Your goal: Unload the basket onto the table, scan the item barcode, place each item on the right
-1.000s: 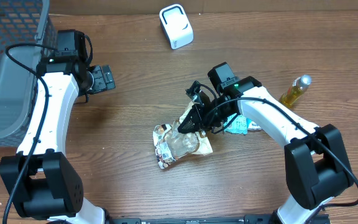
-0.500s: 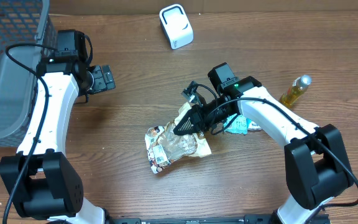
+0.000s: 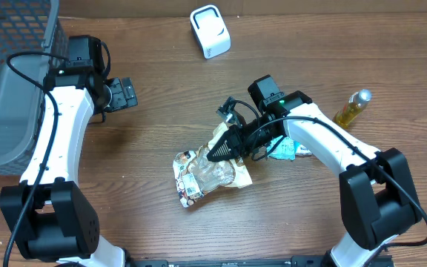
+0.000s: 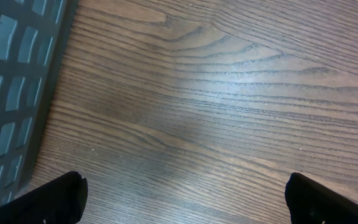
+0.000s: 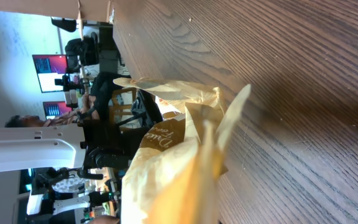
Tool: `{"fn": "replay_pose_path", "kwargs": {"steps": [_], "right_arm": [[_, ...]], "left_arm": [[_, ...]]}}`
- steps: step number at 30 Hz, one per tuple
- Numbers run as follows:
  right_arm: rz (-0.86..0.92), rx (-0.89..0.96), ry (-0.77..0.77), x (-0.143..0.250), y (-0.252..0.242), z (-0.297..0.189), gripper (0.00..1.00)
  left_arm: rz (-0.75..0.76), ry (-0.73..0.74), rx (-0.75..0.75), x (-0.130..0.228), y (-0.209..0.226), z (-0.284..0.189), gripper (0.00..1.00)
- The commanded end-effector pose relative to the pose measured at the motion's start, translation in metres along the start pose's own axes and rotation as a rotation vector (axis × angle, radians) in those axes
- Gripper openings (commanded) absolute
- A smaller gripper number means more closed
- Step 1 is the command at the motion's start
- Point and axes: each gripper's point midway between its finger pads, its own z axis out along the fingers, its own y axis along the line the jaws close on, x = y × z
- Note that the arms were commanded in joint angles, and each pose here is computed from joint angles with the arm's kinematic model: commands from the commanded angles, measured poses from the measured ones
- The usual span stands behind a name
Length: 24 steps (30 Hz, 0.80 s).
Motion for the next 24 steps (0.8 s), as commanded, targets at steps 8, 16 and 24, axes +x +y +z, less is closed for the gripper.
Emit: {"fn": "replay_pose_path", "kwargs": {"steps": [8, 16, 24], "right_arm": [[-0.053, -0.036, -0.012, -0.0008, 0.0119, -0.0045, 0.04], [-0.052, -0.043, -0.012, -0.0006, 0.013, -0.0046, 0.04], [-0.05, -0.043, -0.01, -0.0002, 0.013, -0.0046, 0.04]], "left_arm": [[-0.008, -0.026, -0.007, -0.0075, 0.0021, -0.0058, 1.0], [-0.008, -0.026, -0.007, -0.0075, 0.0021, -0.0058, 1.0], [-0.008, -0.026, -0.007, -0.0075, 0.0021, -0.0058, 1.0]]}}
